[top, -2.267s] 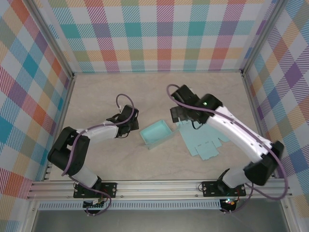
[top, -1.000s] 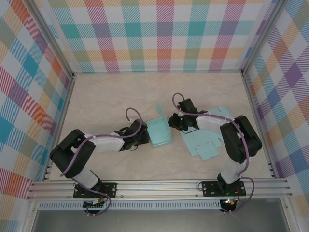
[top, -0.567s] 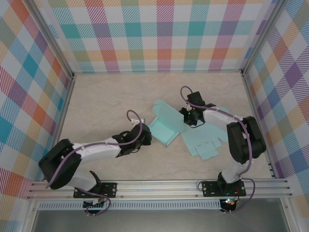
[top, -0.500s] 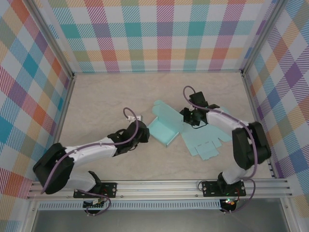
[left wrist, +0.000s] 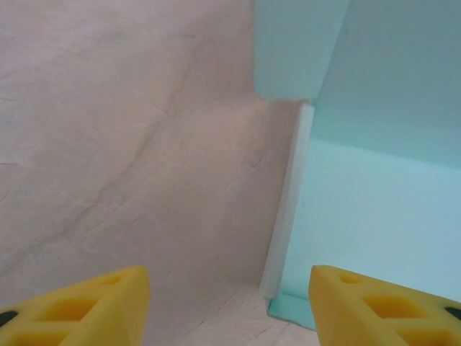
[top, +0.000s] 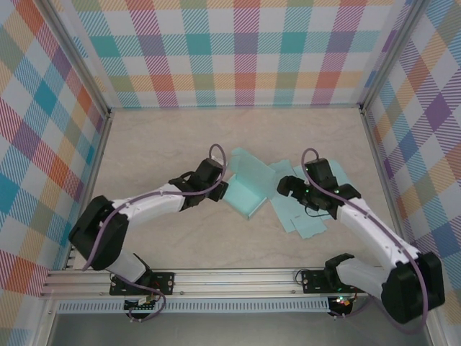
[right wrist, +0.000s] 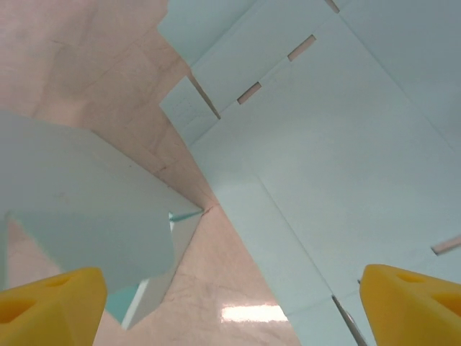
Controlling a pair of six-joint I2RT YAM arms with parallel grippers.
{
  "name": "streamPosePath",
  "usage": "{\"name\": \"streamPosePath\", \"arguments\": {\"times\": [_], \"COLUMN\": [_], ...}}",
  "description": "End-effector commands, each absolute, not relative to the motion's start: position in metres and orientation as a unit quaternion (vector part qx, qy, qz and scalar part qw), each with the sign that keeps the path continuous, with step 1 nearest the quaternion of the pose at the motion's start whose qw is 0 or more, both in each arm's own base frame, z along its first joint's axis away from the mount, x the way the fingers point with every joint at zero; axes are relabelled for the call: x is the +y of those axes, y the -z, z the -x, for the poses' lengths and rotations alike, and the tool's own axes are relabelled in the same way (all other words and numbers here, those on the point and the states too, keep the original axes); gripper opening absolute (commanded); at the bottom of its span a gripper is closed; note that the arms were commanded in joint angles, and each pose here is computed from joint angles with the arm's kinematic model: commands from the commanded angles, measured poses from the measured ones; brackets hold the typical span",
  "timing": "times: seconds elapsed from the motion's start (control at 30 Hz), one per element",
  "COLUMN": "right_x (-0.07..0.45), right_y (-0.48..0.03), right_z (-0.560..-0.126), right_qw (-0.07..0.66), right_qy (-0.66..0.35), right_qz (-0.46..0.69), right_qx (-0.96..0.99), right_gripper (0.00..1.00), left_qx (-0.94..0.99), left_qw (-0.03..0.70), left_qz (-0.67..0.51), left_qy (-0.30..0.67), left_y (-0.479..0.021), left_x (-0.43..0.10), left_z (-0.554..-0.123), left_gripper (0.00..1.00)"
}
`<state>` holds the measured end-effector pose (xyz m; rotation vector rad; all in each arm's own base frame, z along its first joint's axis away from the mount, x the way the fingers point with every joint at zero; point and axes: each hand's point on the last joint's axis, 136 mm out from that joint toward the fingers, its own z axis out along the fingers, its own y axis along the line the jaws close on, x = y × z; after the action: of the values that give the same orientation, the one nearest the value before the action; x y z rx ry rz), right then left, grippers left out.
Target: Fold the paper box
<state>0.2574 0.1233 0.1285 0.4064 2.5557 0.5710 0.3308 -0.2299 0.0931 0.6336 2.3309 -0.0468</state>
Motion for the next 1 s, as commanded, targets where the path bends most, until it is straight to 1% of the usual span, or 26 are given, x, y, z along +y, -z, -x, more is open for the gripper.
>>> {"name": "streamPosePath", "arguments": {"times": [0.0,0.13,0.23,0.37,0.5,0.7,0.73,0.87,0.97], "right_x": [0.117,0.121,0.122,0.125,0.126,0.126,0.127,0.129,0.133], "right_y": [-0.133,-0.135,-0.133,-0.135,-0.138,-0.138,-0.138,-0.135,-0.134], "right_z": [-0.237,-0.222,-0.217,-0.217,-0.218,-0.218,-0.218,-0.217,-0.217], "right_qw": [0.241,0.237,0.233,0.233,0.237,0.238,0.239,0.231,0.229], "right_qy": [-0.221,-0.253,-0.258,-0.264,-0.263,-0.261,-0.262,-0.257,-0.260], "right_qz": [-0.171,-0.171,-0.172,-0.165,-0.161,-0.154,-0.151,-0.144,-0.140], "right_qx": [0.929,0.922,0.922,0.921,0.921,0.923,0.923,0.927,0.927], "right_gripper": [0.92,0.92,0.92,0.92,0.92,0.93,0.93,0.93,0.93], "left_qx": [0.888,0.889,0.890,0.894,0.895,0.899,0.898,0.896,0.894], "left_qw": [0.348,0.339,0.332,0.317,0.301,0.268,0.268,0.264,0.256], "left_qz": [-0.301,-0.307,-0.311,-0.315,-0.325,-0.328,-0.327,-0.319,-0.313], "left_qy": [-0.003,-0.023,-0.025,-0.032,-0.059,-0.115,-0.124,-0.159,-0.193], "left_y": [-0.088,-0.075,-0.069,-0.056,-0.047,-0.041,-0.041,-0.039,-0.034], "left_x": [-0.240,-0.240,-0.242,-0.245,-0.247,-0.238,-0.238,-0.234,-0.229], "left_z": [-0.340,-0.346,-0.347,-0.349,-0.350,-0.349,-0.349,-0.348,-0.348], "left_gripper": [0.58,0.54,0.51,0.44,0.43,0.18,0.16,0.14,0.10]}}
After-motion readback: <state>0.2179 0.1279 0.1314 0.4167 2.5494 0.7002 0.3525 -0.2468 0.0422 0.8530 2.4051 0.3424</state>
